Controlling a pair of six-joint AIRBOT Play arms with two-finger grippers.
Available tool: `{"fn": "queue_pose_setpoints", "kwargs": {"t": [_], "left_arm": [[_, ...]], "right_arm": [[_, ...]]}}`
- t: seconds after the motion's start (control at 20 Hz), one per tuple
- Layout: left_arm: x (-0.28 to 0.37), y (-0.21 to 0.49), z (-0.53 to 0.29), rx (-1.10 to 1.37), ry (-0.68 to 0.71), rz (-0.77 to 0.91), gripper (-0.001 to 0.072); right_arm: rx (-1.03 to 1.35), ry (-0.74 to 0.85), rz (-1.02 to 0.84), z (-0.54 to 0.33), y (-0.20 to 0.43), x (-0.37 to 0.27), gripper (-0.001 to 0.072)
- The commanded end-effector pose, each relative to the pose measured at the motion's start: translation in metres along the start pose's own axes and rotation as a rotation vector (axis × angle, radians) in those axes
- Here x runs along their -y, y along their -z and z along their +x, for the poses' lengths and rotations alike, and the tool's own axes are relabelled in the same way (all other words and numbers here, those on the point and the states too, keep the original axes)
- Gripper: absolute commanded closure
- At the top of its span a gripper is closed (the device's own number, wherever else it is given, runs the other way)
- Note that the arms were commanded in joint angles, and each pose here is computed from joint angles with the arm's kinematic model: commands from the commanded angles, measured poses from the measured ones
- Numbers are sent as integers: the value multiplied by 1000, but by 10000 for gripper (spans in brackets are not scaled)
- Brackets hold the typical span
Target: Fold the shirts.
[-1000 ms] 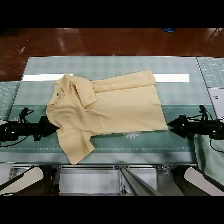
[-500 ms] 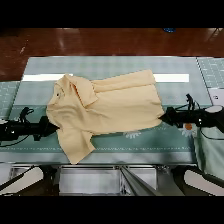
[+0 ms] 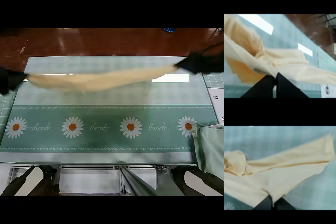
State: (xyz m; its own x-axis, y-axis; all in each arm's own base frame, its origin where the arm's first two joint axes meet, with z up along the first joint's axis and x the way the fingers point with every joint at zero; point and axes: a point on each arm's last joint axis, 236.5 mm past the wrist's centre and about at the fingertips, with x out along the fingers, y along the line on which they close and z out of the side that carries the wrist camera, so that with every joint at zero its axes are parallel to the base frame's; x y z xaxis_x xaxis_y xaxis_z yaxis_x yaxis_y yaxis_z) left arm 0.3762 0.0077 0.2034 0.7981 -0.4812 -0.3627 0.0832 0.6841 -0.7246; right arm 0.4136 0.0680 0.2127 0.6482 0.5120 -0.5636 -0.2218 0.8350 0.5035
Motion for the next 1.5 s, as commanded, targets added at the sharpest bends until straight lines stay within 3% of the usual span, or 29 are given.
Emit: {"fn": "queue_pose_setpoints", "kwargs": {"t": [0.0, 0.2, 0.35, 0.6, 0.8, 0.95, 1.15, 1.45], "left_arm": [[113, -57, -68, 215, 13, 264, 686], [170, -56, -129, 346, -99, 440, 686], [203, -42, -171, 453, -175, 556, 686], [234, -10, -263, 627, -341, 763, 686], [222, -4, -313, 707, -406, 755, 686], [184, -10, -290, 590, -500, 681, 686], [147, -4, -199, 311, -457, 598, 686], [56, 26, -43, -143, -409, 429, 685]], "right_arm": [[277, 61, -185, -107, -70, -73, 691], [490, 42, -315, -203, -67, -149, 691], [553, 105, -350, -251, -36, -168, 690], [559, 232, -354, -296, 20, -169, 690], [501, 365, -308, -307, 45, -141, 690], [451, 419, -269, -300, 50, -120, 690], [324, 427, -203, -254, 58, -83, 690], [39, 336, -84, -110, 66, 3, 690]]}}
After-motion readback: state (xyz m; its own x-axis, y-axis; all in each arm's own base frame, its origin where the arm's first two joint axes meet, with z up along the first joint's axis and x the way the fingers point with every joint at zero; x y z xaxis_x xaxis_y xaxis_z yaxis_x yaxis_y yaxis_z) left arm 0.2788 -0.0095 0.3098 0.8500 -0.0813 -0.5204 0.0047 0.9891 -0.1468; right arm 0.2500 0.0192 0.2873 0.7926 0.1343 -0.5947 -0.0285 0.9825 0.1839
